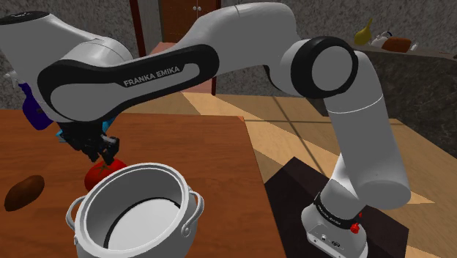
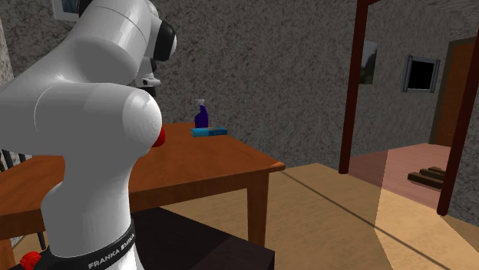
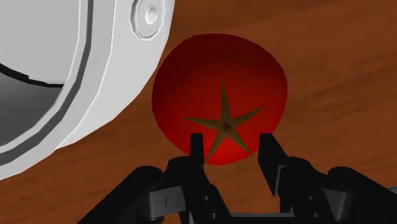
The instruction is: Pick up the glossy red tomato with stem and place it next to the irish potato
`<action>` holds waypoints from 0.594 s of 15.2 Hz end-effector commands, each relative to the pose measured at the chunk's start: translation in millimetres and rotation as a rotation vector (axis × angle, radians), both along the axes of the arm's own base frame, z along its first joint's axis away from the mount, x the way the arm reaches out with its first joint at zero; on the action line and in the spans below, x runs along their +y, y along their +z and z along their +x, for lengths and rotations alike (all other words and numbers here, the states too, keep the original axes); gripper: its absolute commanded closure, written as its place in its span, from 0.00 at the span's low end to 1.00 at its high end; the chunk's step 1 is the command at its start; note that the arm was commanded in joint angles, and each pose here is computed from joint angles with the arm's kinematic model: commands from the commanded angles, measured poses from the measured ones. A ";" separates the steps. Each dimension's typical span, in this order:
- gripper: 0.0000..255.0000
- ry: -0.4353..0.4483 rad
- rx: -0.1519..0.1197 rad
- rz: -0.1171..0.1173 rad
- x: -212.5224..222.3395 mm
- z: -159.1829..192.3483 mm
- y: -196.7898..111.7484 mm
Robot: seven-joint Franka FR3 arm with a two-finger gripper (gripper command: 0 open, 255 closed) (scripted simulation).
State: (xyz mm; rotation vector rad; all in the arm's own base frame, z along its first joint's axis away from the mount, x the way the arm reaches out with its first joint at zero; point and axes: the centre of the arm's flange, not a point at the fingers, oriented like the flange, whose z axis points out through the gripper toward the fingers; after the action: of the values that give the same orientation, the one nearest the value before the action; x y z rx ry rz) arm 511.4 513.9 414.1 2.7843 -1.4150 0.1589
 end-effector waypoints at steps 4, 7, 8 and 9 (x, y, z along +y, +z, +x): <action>0.00 0.000 0.000 0.000 0.0 0.0 0.1; 0.00 0.000 0.000 0.000 1.6 -2.2 26.4; 0.00 0.000 0.000 0.000 2.4 -3.3 39.5; 0.00 0.000 0.000 0.000 3.0 -4.2 49.8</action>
State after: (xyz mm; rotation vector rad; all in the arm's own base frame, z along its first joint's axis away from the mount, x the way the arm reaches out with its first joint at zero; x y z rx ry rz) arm 507.2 517.1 451.4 2.7855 -1.4152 0.1597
